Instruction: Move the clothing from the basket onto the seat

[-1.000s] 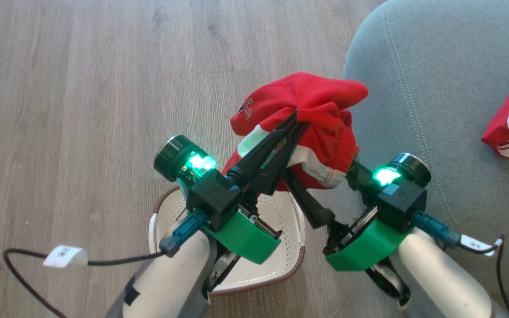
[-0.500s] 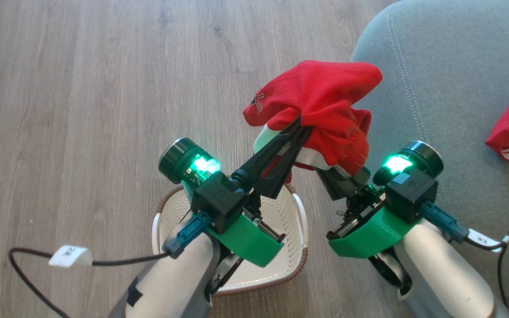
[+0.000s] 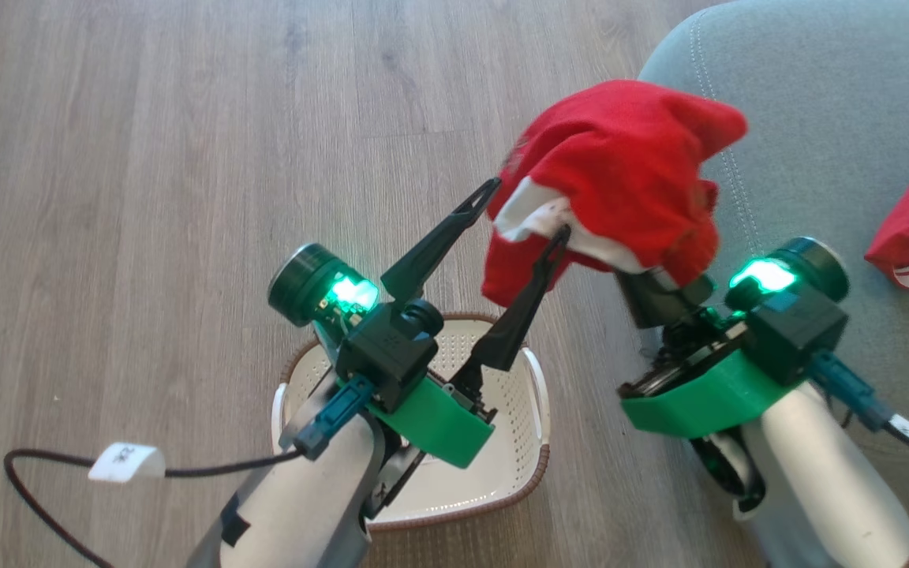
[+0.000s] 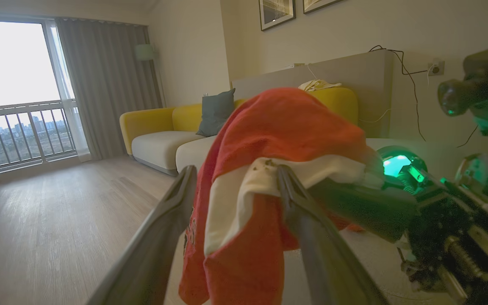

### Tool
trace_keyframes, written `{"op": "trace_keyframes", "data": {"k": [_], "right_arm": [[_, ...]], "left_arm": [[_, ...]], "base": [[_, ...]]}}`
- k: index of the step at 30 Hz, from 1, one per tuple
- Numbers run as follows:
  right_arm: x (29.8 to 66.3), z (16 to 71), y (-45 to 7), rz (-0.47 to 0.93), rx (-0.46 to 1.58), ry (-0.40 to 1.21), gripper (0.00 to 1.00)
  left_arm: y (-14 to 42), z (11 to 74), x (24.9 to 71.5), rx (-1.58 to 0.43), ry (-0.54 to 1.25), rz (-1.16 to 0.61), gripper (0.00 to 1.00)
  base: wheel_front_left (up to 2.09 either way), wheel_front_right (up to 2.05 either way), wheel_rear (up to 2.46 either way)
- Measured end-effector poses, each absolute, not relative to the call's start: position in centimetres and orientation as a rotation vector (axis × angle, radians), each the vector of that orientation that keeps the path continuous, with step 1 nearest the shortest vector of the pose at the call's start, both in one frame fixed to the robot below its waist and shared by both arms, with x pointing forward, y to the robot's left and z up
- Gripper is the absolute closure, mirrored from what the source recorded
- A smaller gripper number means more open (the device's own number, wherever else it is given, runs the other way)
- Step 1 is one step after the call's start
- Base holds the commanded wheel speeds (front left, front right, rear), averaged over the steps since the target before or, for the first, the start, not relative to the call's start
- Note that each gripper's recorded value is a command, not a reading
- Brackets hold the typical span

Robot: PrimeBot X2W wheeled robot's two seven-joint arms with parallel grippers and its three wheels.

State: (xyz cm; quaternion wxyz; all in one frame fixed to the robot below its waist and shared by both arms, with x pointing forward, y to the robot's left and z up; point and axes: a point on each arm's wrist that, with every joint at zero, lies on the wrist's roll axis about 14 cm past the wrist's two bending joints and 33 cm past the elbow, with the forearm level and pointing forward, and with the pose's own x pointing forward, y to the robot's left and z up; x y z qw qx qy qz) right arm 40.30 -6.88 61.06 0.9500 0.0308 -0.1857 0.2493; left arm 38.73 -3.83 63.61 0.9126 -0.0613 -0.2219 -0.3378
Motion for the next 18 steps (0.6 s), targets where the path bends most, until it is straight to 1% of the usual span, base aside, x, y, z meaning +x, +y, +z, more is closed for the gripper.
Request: {"op": "trace_keyframes", "data": {"k": [5,10,18], "right_arm": [[40.8,61.3,-8.9,0.439,0.048,-0.388,1.00],[41.5,61.5,-11.7,0.351,0.031,-0.393,1.00],[41.3,59.9,-16.0,0.222,0.015,-0.346,1.00]], "left_arm": [[-3.7,62.7,38.7,-0.099,-0.437,-0.689,0.00],[-3.9,59.6,38.3,-0.061,-0.352,-0.702,0.00],[-3.4,55.9,38.2,-0.036,-0.241,-0.696,0.00]], "base": [[0.00,0.00,0.00],[0.00,0.00,0.00],[0.00,0.00,0.00]]}}
